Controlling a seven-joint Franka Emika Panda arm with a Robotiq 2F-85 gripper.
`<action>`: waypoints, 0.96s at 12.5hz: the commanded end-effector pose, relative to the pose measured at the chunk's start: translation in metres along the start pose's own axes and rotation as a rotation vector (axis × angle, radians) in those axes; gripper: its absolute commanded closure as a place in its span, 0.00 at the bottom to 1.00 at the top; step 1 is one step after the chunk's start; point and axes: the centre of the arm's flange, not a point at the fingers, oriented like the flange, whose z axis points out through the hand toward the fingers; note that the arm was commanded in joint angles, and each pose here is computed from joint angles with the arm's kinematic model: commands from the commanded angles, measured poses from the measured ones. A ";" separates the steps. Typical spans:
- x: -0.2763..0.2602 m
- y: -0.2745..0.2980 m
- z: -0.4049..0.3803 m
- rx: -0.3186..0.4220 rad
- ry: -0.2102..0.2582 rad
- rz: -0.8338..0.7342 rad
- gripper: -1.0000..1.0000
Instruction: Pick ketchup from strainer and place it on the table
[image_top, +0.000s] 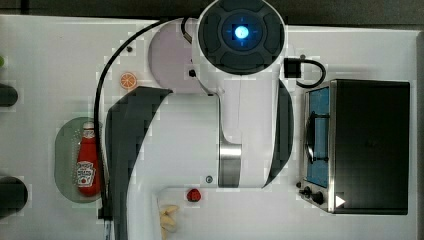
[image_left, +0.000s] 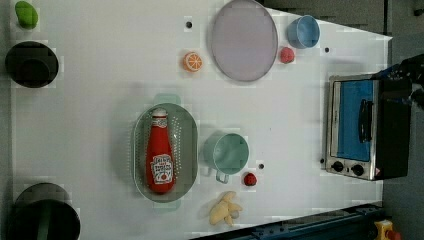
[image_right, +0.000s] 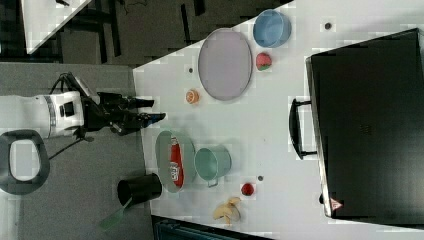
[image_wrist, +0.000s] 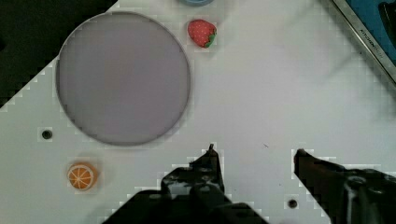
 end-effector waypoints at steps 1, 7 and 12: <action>-0.049 0.088 -0.017 0.011 -0.014 0.059 0.21; -0.095 0.012 -0.002 0.013 0.022 -0.109 0.00; -0.202 -0.090 0.033 0.010 0.044 -0.392 0.00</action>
